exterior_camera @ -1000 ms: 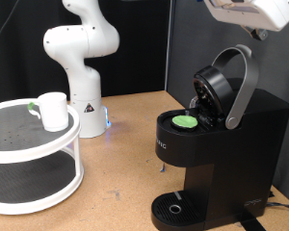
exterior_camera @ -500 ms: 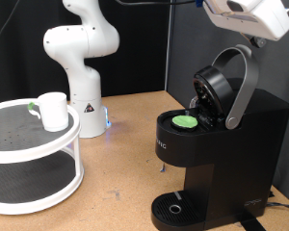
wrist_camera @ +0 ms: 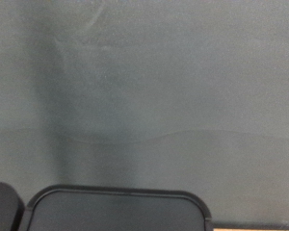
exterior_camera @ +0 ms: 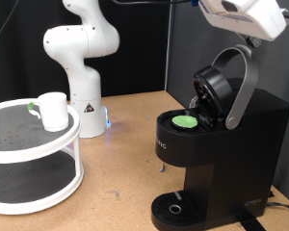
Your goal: Make a cup of coffee with the keurig machine
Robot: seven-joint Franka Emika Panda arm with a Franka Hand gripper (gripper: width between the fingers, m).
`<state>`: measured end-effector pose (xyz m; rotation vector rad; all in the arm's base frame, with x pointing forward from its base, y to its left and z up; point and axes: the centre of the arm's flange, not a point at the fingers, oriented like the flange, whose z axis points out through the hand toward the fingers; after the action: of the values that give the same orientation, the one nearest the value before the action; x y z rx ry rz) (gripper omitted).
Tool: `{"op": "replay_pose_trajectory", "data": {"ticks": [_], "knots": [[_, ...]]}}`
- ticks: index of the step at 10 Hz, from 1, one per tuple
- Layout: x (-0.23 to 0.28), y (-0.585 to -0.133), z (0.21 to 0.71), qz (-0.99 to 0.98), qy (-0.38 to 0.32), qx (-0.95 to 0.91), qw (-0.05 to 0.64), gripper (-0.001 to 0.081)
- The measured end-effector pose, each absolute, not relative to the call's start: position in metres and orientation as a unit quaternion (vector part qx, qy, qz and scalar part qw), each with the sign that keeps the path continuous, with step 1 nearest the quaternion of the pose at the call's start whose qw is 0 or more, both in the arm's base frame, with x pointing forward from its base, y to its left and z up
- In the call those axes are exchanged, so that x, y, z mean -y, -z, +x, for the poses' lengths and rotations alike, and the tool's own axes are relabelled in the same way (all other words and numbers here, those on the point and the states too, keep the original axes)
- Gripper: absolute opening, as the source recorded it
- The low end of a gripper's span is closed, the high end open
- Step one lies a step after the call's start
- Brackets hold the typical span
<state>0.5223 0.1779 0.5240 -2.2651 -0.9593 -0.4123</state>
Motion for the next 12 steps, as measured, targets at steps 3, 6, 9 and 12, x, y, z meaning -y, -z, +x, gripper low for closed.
{"op": "replay_pose_trajectory", "data": {"ticks": [3,6,9,12], "knots": [[-0.163,-0.528,0.522,-0.863,0.153,0.369,0.309,0.0001],[-0.165,-0.531,0.522,-0.868,0.149,0.370,0.296,0.0001],[-0.165,-0.532,0.520,-0.870,0.132,0.379,0.286,0.0001],[-0.149,-0.530,0.521,-0.873,0.127,0.390,0.265,0.0001]]}}
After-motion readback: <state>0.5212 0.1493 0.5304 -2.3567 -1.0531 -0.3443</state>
